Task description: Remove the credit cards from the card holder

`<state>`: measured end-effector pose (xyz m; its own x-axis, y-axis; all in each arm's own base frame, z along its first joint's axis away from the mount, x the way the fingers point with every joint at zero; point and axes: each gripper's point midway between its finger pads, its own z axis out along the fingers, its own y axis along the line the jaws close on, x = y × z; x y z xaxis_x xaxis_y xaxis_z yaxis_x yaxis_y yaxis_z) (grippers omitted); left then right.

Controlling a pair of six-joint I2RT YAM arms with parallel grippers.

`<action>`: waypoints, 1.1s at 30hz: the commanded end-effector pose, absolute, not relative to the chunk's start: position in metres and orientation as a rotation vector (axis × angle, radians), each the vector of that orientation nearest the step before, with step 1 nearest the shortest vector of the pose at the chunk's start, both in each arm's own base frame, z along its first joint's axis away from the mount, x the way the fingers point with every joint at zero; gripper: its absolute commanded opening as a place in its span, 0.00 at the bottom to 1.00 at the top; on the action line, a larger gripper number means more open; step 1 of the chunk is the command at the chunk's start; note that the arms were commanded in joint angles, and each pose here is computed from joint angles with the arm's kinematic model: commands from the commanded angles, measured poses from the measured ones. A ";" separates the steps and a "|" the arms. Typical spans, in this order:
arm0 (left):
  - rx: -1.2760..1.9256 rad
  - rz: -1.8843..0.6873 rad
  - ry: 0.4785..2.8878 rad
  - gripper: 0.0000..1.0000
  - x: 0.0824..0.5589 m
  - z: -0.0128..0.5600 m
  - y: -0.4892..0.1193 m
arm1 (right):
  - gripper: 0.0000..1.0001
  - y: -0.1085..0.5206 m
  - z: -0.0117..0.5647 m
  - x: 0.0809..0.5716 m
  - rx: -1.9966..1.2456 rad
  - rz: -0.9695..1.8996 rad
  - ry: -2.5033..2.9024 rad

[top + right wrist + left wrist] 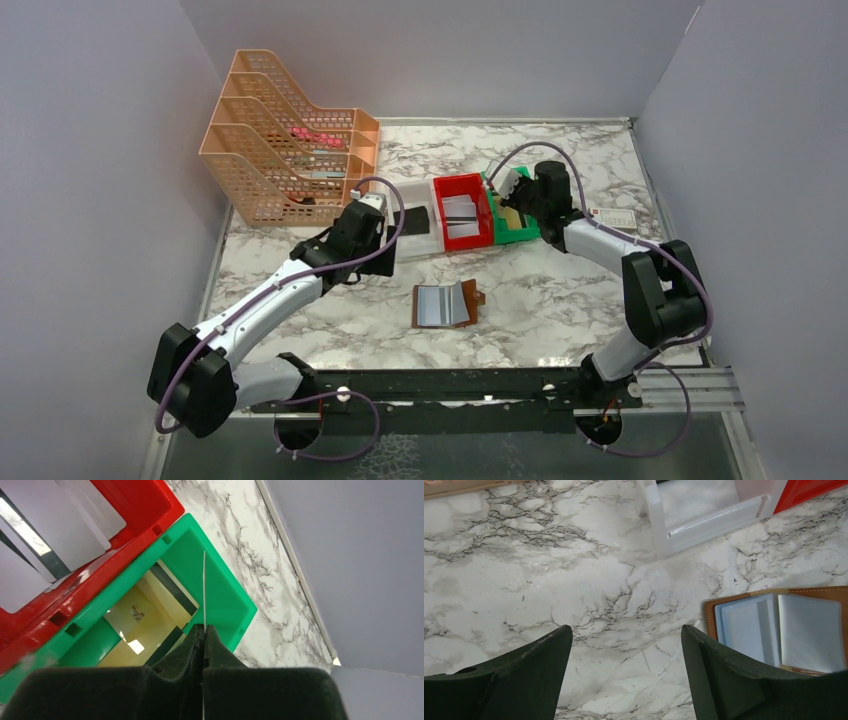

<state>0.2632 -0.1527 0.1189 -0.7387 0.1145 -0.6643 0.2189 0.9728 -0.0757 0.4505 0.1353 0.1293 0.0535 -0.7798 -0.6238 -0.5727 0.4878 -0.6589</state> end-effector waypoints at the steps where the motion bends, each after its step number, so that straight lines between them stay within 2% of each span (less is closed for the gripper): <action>1: 0.231 -0.155 2.382 0.83 0.264 0.123 -0.144 | 0.03 0.136 0.123 0.458 -1.296 -0.231 1.593; 15: 0.235 -0.154 2.397 0.83 0.264 0.119 -0.144 | 0.09 0.142 0.093 0.467 -1.399 -0.210 1.591; 20: 0.238 -0.148 2.403 0.83 0.264 0.117 -0.144 | 0.15 0.142 0.083 0.460 -1.460 -0.168 1.636; 21: 0.240 -0.149 2.405 0.83 0.264 0.117 -0.144 | 0.22 0.141 0.081 0.458 -1.473 -0.163 1.644; 22: 0.240 -0.149 2.408 0.83 0.264 0.116 -0.144 | 0.33 0.141 0.080 0.457 -1.485 -0.161 1.652; 23: 0.242 -0.149 2.411 0.83 0.263 0.115 -0.144 | 0.37 0.140 0.077 0.455 -1.501 -0.157 1.659; 30: 0.247 -0.148 2.416 0.83 0.263 0.113 -0.145 | 0.39 0.143 0.092 0.438 -1.513 -0.091 1.623; 33: 0.248 -0.150 2.421 0.83 0.263 0.113 -0.145 | 0.33 0.145 0.096 0.434 -1.530 -0.060 1.617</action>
<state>0.2628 -0.1494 0.1165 -0.7387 0.1274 -0.6618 0.2213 0.9734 -0.0596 0.4459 0.1390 0.0815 0.1039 -0.8498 -0.5167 -0.7579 0.2687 -0.5944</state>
